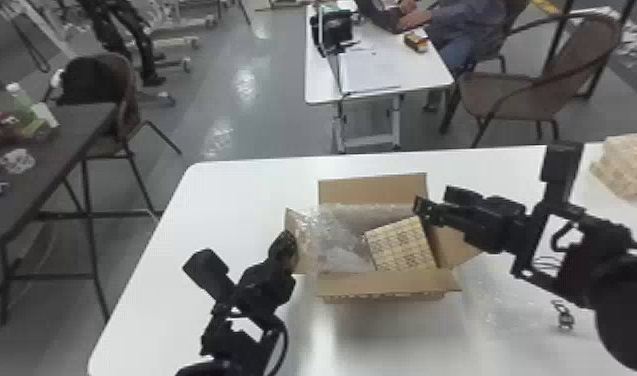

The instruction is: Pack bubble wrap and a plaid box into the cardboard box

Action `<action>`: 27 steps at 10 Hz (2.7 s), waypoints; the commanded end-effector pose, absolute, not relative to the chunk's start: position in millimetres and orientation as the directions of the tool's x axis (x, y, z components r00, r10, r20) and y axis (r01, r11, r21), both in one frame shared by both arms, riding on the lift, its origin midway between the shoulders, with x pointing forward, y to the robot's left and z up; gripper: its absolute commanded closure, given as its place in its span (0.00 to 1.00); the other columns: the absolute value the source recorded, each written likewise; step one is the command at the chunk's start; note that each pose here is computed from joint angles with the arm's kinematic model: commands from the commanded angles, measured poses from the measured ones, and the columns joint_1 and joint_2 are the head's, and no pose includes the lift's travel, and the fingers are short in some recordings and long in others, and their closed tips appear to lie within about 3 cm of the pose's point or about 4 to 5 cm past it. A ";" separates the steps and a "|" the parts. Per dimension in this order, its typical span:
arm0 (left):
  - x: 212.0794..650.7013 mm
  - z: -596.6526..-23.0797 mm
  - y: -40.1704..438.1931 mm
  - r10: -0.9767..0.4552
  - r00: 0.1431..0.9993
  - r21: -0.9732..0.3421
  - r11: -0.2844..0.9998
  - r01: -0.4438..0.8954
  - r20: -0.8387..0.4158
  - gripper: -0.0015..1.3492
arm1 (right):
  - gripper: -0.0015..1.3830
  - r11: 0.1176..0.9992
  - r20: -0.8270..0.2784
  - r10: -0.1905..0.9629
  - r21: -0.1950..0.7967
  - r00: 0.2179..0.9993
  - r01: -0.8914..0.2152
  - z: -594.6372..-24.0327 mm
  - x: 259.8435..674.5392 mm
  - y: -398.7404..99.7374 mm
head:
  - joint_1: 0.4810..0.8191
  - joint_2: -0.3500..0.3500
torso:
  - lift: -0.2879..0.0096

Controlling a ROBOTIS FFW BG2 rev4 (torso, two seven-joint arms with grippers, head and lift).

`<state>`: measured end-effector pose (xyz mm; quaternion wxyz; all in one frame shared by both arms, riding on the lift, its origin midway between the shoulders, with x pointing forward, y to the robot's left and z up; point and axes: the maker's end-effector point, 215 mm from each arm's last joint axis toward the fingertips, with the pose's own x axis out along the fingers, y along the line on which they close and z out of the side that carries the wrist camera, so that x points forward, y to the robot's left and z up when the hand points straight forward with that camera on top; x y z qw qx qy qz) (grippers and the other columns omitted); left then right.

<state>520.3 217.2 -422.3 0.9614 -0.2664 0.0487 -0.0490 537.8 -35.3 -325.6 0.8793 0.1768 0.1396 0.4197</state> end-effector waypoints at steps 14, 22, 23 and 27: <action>512.8 -432.7 227.2 -0.102 0.992 -0.504 0.862 0.055 -0.068 0.88 | 0.26 0.984 -0.045 0.176 0.034 0.983 -0.175 -451.3 397.8 -408.8 | 0.63 0.19 | 0.74; 526.6 -426.9 308.3 0.040 0.997 -0.398 0.915 -0.063 -0.066 0.88 | 0.26 0.979 -0.064 0.193 0.073 0.979 -0.189 -467.2 406.2 -396.7 | 0.63 0.25 | 0.77; 526.3 -422.9 333.2 0.092 0.994 -0.368 0.923 -0.109 -0.063 0.88 | 0.26 0.978 -0.060 0.200 0.075 0.978 -0.195 -466.0 408.5 -394.9 | 0.63 0.30 | 0.77; 502.7 -410.5 431.5 0.320 0.947 -0.251 0.914 -0.319 -0.041 0.88 | 0.26 0.974 -0.059 0.214 0.088 0.975 -0.208 -466.2 413.2 -388.5 | 0.63 0.48 | 0.79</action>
